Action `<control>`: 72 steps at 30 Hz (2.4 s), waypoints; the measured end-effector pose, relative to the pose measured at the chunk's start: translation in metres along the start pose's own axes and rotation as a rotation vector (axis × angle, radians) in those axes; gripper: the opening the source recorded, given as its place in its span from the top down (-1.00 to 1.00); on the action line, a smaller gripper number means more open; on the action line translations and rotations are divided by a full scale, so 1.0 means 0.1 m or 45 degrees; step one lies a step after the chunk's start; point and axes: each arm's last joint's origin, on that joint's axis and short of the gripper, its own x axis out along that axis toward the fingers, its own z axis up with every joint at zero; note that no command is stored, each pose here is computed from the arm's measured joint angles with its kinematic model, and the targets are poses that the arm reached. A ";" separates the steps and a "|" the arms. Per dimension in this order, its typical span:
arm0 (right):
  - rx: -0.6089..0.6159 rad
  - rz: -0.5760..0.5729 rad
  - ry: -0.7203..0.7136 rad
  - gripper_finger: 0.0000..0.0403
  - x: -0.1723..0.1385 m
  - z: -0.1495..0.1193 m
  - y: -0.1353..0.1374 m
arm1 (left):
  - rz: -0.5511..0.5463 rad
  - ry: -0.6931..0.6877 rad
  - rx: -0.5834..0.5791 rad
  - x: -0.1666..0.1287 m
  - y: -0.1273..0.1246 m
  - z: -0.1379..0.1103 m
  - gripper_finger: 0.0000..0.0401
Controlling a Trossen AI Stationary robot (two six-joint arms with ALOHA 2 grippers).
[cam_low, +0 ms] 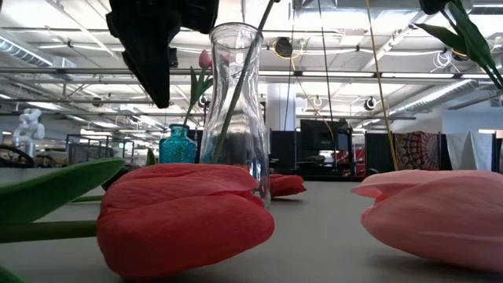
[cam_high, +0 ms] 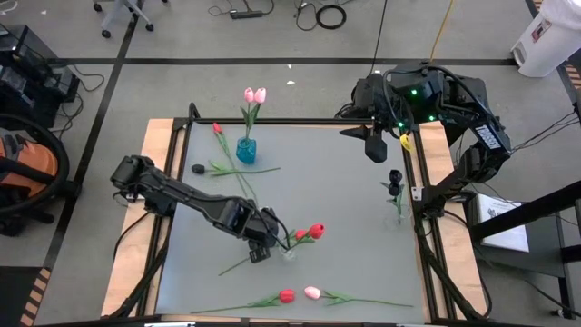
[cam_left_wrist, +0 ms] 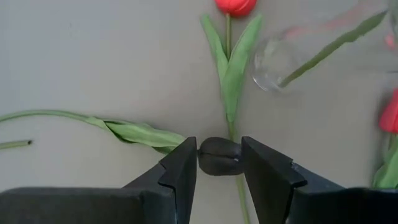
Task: Sort flowers into vase by color
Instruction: Put the red flower into the left transparent vase
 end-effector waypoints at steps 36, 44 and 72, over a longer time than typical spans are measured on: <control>-0.034 -0.045 0.174 0.08 -0.01 -0.13 0.00 | -0.392 -0.103 0.010 -0.32 -0.98 -0.82 0.34; -0.034 -0.046 0.170 0.08 -0.01 -0.13 0.00 | -0.479 -0.069 0.003 -0.01 -1.16 -0.77 0.29; -0.040 -0.039 0.178 0.08 -0.01 -0.13 0.00 | -0.405 0.066 -0.150 0.86 -1.35 -0.84 -0.27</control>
